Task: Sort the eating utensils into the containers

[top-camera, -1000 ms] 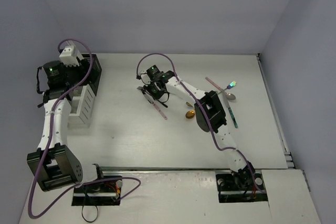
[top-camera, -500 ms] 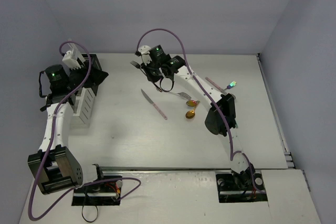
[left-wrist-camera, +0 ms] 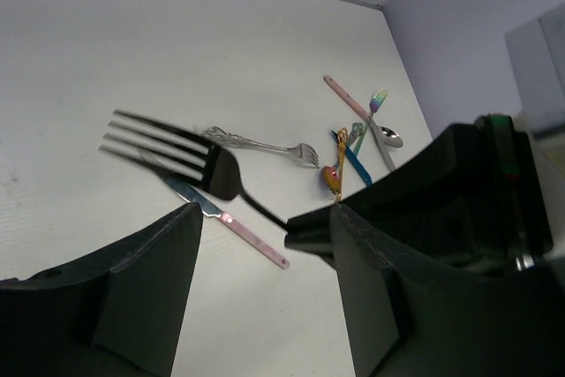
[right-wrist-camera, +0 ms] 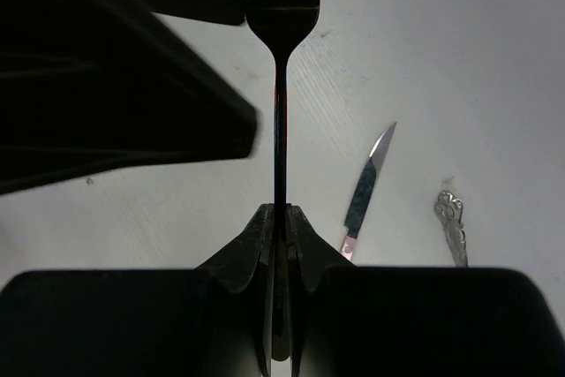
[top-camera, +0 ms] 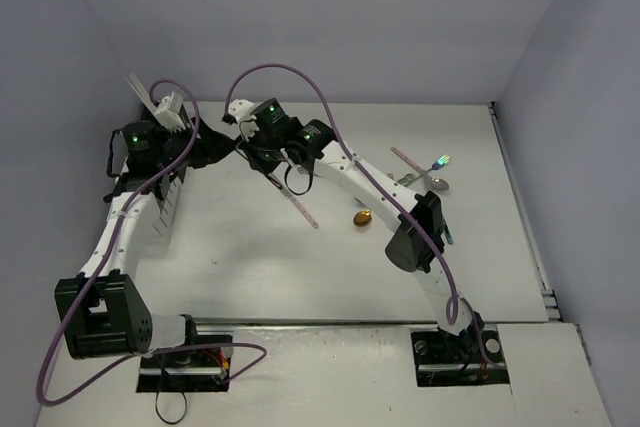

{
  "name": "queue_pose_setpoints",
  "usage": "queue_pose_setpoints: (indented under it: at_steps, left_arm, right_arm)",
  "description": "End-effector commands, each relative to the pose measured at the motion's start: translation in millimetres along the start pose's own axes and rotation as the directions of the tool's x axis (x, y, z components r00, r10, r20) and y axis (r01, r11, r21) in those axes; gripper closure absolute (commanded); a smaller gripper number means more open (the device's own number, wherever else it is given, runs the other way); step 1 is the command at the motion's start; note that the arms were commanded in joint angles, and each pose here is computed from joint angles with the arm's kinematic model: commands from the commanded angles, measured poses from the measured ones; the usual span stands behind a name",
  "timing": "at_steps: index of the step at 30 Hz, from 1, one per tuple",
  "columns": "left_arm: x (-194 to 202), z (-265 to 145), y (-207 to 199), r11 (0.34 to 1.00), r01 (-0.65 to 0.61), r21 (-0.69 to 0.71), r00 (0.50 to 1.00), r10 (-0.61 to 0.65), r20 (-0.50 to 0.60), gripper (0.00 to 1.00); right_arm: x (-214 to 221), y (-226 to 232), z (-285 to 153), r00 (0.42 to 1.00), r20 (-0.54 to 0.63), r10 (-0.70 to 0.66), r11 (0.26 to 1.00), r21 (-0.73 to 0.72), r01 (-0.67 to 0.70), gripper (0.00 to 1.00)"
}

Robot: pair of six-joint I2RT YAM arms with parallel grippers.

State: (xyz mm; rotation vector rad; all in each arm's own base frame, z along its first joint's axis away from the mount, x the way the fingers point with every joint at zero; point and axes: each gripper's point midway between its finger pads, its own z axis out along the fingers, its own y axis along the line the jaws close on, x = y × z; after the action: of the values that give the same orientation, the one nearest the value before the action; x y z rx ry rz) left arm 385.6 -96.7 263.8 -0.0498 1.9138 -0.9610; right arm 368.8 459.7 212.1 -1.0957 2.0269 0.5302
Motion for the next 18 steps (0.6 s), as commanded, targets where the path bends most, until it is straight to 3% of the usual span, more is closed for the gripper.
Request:
queue_pose_setpoints:
  at_steps: [1,6,8,11,13,17,18]
  left_arm:
    - [-10,14,-8,0.999,0.025,0.036,0.999,-0.027,0.037,0.43]
    - [-8,21,-5,0.998,0.05,0.04,0.998,-0.051,0.033,0.47]
    - [-10,21,-7,0.997,0.053,0.05,0.998,-0.055,0.042,0.58]
    - [-15,20,-12,0.997,0.046,0.067,0.997,-0.05,0.061,0.87]
    - [-17,18,-14,0.997,0.041,0.068,0.996,-0.046,0.071,0.99]
    - [-25,9,-16,0.998,0.02,0.063,0.994,-0.026,0.104,1.0]
    - [-30,5,-16,0.998,0.01,0.06,0.993,-0.017,0.12,1.0]
  right_arm:
    - [-52,5,-47,0.988,0.151,-0.029,0.999,0.023,0.026,1.0]
    - [-54,14,-51,0.987,0.157,-0.044,0.999,0.017,0.042,1.0]
    - [-53,18,-50,0.987,0.153,-0.05,0.999,0.012,0.048,1.0]
    - [-49,21,-46,0.989,0.142,-0.05,0.999,0.007,0.05,1.0]
    - [-44,20,-43,0.99,0.13,-0.049,0.999,0.008,0.048,0.86]
    - [-41,16,-43,0.992,0.119,-0.048,0.999,0.029,0.044,0.33]
    - [-40,13,-46,0.992,0.118,-0.049,0.998,0.04,0.044,0.28]
